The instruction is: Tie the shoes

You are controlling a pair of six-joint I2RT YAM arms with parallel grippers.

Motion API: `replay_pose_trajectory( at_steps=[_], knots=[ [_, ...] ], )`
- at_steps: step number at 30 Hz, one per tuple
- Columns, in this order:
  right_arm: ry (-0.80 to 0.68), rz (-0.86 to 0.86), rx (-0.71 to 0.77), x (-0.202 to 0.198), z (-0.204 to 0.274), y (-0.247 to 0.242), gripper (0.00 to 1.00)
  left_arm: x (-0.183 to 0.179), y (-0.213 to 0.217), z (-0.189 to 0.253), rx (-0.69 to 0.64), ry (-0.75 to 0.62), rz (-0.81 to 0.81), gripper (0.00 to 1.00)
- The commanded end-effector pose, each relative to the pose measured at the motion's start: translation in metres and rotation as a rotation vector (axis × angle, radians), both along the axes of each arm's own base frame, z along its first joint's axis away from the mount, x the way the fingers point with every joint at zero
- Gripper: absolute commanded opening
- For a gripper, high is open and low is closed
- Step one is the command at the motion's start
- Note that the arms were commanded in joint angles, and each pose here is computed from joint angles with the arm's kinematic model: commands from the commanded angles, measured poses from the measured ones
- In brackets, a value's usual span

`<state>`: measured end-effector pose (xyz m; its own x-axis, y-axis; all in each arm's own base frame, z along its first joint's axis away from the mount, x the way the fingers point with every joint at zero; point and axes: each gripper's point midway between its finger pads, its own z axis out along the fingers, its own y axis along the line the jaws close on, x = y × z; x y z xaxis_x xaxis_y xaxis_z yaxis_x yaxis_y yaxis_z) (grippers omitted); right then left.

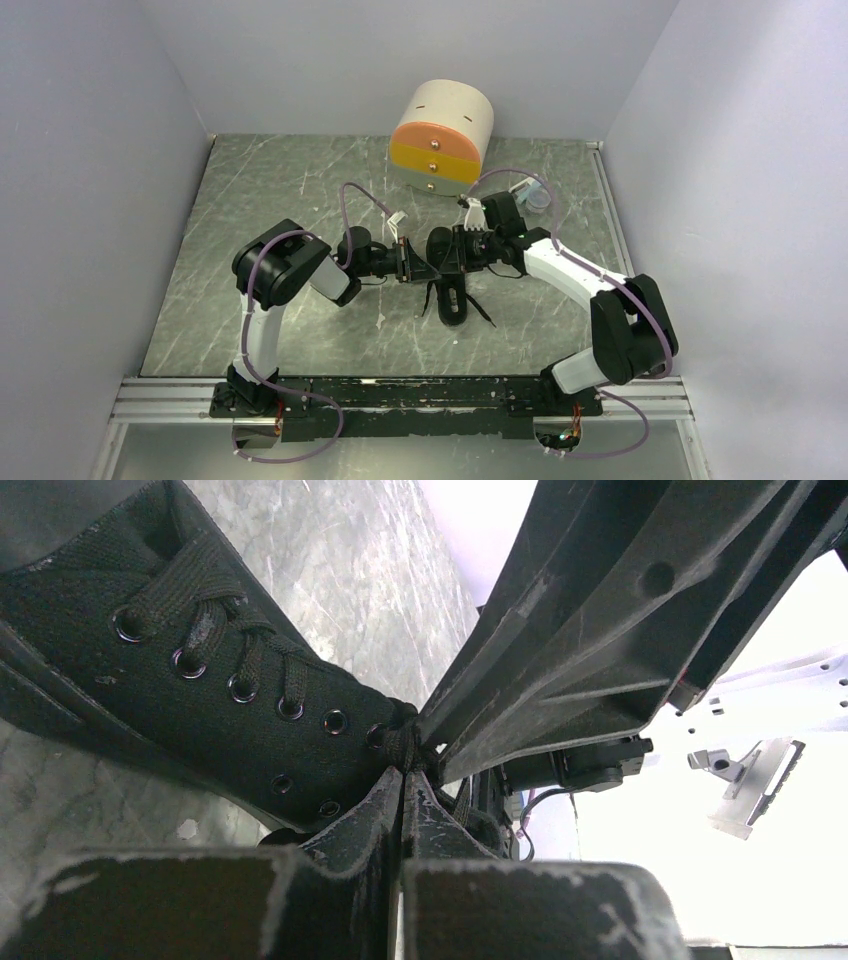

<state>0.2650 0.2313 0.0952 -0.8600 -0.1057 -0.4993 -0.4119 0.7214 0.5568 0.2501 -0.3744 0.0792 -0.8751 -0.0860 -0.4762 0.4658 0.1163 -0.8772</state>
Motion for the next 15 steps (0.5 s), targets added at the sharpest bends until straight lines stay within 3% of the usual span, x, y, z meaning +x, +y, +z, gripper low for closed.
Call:
replay_pose_trajectory(
  at_steps=[1,10,15],
  knots=[
    [0.002,0.025,0.007,-0.0037,-0.0037,0.0056,0.21,0.0028,-0.0015,0.0294,-0.101,-0.123,-0.015,0.05],
    [0.006,0.008,-0.013,-0.0039,-0.0095,0.0036,0.26,0.0034,-0.0022,0.0308,-0.106,-0.123,-0.014,0.05],
    [-0.017,-0.019,-0.020,0.0022,-0.0092,0.0018,0.17,0.0023,-0.0025,0.0322,-0.108,-0.124,-0.022,0.05]
  ],
)
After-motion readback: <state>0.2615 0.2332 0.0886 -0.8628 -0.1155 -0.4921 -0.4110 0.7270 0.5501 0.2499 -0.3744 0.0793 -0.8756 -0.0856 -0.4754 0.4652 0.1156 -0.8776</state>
